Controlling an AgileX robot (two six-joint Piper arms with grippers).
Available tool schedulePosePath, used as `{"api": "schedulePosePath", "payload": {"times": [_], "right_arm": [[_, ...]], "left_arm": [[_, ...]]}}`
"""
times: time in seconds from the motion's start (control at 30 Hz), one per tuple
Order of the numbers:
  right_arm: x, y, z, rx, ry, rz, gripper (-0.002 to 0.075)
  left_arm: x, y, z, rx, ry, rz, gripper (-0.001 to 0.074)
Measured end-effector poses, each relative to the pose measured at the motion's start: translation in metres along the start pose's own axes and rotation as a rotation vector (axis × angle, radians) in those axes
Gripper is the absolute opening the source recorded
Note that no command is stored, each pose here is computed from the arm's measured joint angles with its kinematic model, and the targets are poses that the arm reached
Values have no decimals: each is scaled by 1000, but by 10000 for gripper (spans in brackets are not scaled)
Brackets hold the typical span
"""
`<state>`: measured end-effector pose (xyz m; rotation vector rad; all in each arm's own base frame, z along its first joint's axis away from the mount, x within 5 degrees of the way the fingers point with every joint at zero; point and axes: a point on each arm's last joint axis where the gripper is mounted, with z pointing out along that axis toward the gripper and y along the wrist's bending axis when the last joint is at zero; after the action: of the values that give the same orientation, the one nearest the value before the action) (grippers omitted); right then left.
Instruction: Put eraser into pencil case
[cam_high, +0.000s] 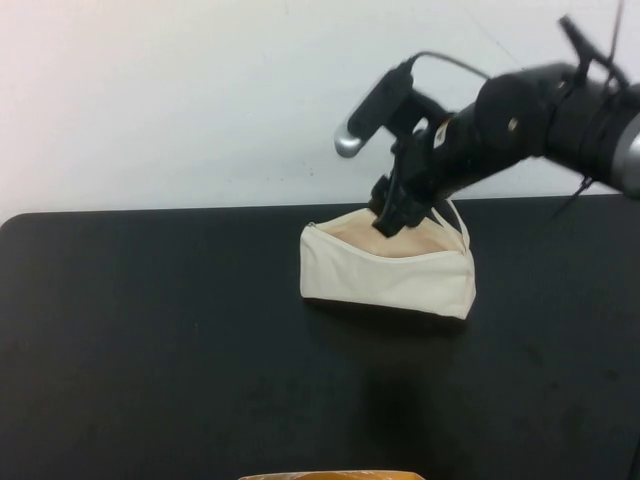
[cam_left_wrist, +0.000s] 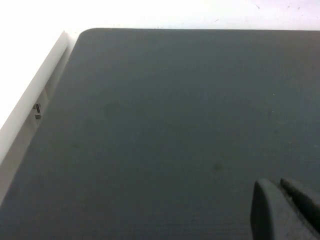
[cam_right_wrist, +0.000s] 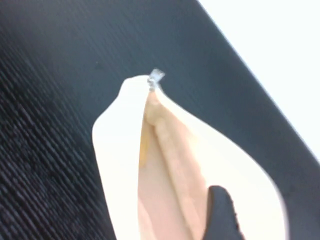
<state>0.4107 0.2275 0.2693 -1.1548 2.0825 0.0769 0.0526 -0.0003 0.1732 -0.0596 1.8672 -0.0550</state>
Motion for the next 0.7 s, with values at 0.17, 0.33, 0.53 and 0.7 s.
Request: {"api": "schedulePosePath", "payload": {"times": [0.17, 0.33, 0.53, 0.7], "right_arm": [[-21, -8, -45, 12, -24, -17, 342], [-38, -14, -115, 22, -4, -52, 131], [-28, -13, -190, 50, 136, -27, 15], [-18, -12, -231, 134, 153, 14, 8]], "left_arm": [[0, 0, 0, 0, 0, 0, -1], [0, 0, 0, 0, 2, 0, -1], [0, 0, 0, 0, 2, 0, -1], [0, 0, 0, 0, 2, 0, -1]]}}
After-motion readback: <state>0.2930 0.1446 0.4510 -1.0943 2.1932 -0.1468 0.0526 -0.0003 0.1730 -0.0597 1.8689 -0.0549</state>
